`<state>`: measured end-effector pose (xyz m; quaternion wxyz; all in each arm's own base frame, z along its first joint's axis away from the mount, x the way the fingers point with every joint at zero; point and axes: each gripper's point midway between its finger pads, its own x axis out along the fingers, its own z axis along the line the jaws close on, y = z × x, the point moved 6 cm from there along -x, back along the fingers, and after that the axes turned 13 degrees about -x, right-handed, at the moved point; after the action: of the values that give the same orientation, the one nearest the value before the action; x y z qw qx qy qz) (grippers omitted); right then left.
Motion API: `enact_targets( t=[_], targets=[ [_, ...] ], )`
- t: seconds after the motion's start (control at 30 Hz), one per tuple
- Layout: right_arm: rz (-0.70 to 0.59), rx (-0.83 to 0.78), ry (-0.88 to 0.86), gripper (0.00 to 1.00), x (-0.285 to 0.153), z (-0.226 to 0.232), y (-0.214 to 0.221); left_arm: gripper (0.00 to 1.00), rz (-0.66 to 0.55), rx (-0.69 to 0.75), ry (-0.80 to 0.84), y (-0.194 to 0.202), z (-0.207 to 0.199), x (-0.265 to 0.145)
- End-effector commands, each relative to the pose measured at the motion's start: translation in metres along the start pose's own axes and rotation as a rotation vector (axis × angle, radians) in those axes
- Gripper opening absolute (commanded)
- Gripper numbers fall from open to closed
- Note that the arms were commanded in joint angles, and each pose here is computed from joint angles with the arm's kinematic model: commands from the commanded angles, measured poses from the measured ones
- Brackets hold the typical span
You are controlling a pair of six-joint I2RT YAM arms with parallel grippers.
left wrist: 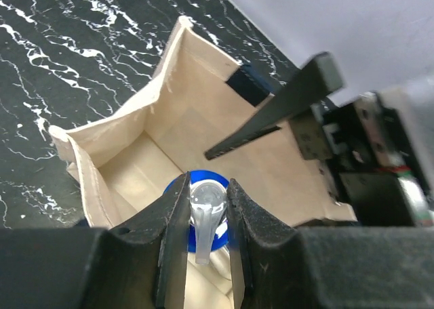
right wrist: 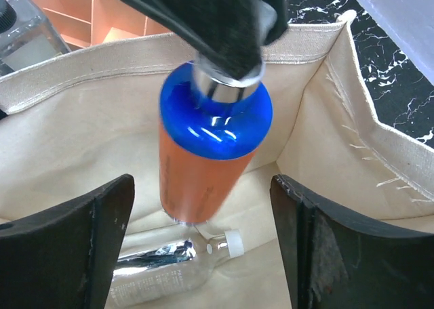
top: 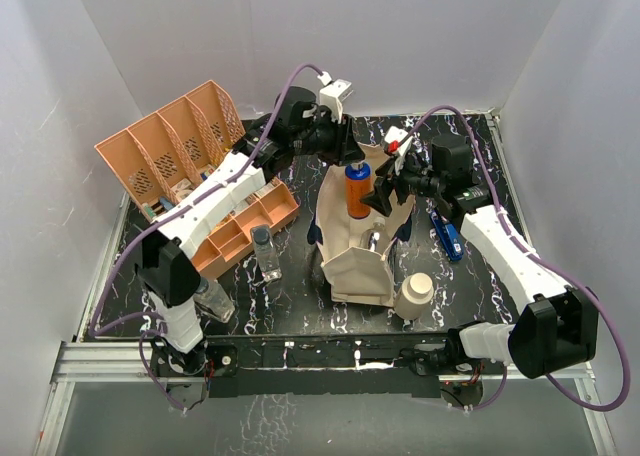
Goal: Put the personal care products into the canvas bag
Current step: Adjust the care product in the canvas bag.
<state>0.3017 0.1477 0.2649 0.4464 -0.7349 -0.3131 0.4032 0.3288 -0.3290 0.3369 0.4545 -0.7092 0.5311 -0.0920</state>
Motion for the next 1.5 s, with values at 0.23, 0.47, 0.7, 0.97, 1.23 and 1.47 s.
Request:
enact_targets(
  t=[0.23, 0.47, 0.7, 0.97, 1.23, 1.47],
  targets=[
    [0.043, -0.021, 0.055, 0.88, -0.008, -0.009, -0.009, 0.00, -0.154, 0.116, 0.029, -0.038, 0.008, 0.036],
    [0.069, 0.005, 0.137, 0.91, -0.030, -0.014, -0.027, 0.00, -0.175, 0.165, 0.034, -0.037, 0.021, 0.064],
    [0.075, 0.031, 0.191, 0.91, -0.048, -0.013, -0.038, 0.00, -0.167, 0.278, 0.046, -0.030, 0.030, 0.078],
    [0.113, 0.032, 0.205, 0.91, -0.058, -0.010, -0.033, 0.00, -0.149, 0.361, 0.100, 0.009, 0.033, 0.086],
    [0.119, 0.029, 0.212, 0.91, -0.060, -0.010, -0.032, 0.00, -0.080, 0.317, 0.086, 0.036, 0.045, 0.089],
    [0.120, 0.027, 0.213, 0.91, -0.061, -0.009, -0.031, 0.00, -0.070, 0.288, 0.084, 0.037, 0.039, 0.093]
  ],
)
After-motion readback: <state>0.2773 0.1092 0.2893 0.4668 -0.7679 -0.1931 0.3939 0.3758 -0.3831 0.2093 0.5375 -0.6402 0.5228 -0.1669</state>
